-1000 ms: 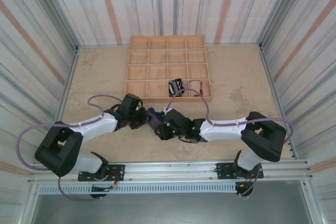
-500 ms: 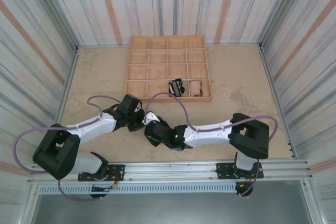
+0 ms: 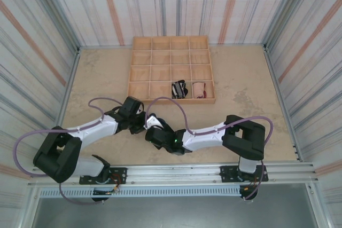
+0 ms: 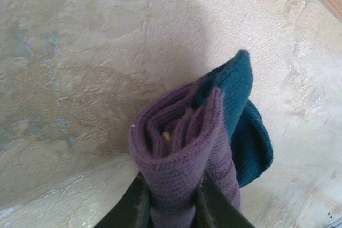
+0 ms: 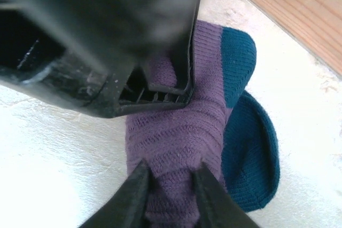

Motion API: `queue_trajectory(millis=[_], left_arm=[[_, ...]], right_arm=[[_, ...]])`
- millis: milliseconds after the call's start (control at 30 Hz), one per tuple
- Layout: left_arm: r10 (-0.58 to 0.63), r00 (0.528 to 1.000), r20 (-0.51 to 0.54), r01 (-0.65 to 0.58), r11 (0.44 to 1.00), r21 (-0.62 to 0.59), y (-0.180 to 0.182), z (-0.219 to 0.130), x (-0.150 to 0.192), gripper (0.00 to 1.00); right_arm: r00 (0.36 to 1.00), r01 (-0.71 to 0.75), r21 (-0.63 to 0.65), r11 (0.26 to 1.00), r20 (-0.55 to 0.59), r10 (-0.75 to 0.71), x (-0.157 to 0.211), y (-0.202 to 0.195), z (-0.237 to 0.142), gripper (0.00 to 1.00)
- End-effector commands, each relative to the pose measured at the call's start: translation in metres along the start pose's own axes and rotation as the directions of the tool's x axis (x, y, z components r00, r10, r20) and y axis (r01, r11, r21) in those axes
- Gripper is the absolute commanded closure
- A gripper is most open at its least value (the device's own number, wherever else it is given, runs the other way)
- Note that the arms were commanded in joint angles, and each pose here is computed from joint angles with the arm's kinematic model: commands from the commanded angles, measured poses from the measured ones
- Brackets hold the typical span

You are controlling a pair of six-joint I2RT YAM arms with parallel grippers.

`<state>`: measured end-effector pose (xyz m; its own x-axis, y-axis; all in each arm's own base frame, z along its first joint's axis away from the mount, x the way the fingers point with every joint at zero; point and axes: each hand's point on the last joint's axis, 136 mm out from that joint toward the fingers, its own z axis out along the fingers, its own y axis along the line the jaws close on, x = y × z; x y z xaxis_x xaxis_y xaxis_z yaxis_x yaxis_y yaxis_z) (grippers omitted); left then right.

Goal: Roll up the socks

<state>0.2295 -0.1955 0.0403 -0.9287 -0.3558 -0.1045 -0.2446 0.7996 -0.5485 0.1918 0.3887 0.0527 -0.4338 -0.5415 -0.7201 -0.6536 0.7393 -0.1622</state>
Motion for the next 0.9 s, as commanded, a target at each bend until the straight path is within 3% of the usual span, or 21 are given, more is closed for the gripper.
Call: queue_trajectory(millis=[0, 100, 233, 367, 533, 767, 867], left_arm=[[-0.004, 0.997, -0.072, 0.004, 1.000, 0.003, 0.013, -0.004, 0.020, 0.70], [0.006, 0.999, -0.054, -0.003, 0.999, 0.054, 0.009, -0.010, 0.017, 0.44], [0.042, 0.999, -0.010, -0.040, 0.988, 0.147, 0.000, -0.017, 0.010, 0.29], [0.083, 0.996, 0.034, -0.088, 0.967, 0.241, -0.009, -0.021, 0.003, 0.27], [0.119, 0.991, 0.067, -0.134, 0.946, 0.294, -0.017, -0.023, 0.000, 0.26], [0.134, 0.988, 0.077, -0.150, 0.952, 0.268, -0.017, -0.011, -0.011, 0.29], [0.137, 0.987, 0.088, -0.156, 0.950, 0.269, -0.021, -0.003, -0.019, 0.30]], right_arm=[[0.993, -0.010, 0.007, 1.000, -0.121, 0.011, 0.043, -0.008, 0.016, 0.92], [0.982, -0.097, -0.026, 0.995, -0.166, 0.091, 0.058, -0.013, 0.017, 0.99], [0.947, -0.257, -0.120, 0.959, -0.229, 0.225, 0.071, -0.015, 0.017, 1.00], [0.870, -0.456, -0.197, 0.868, -0.303, 0.388, 0.076, -0.020, 0.018, 1.00], [0.736, -0.665, -0.266, 0.697, -0.387, 0.555, 0.075, -0.032, 0.018, 1.00], [0.552, -0.829, -0.240, 0.505, -0.490, 0.674, 0.075, -0.054, 0.024, 1.00], [0.511, -0.856, -0.228, 0.464, -0.514, 0.689, 0.072, -0.059, 0.026, 1.00]])
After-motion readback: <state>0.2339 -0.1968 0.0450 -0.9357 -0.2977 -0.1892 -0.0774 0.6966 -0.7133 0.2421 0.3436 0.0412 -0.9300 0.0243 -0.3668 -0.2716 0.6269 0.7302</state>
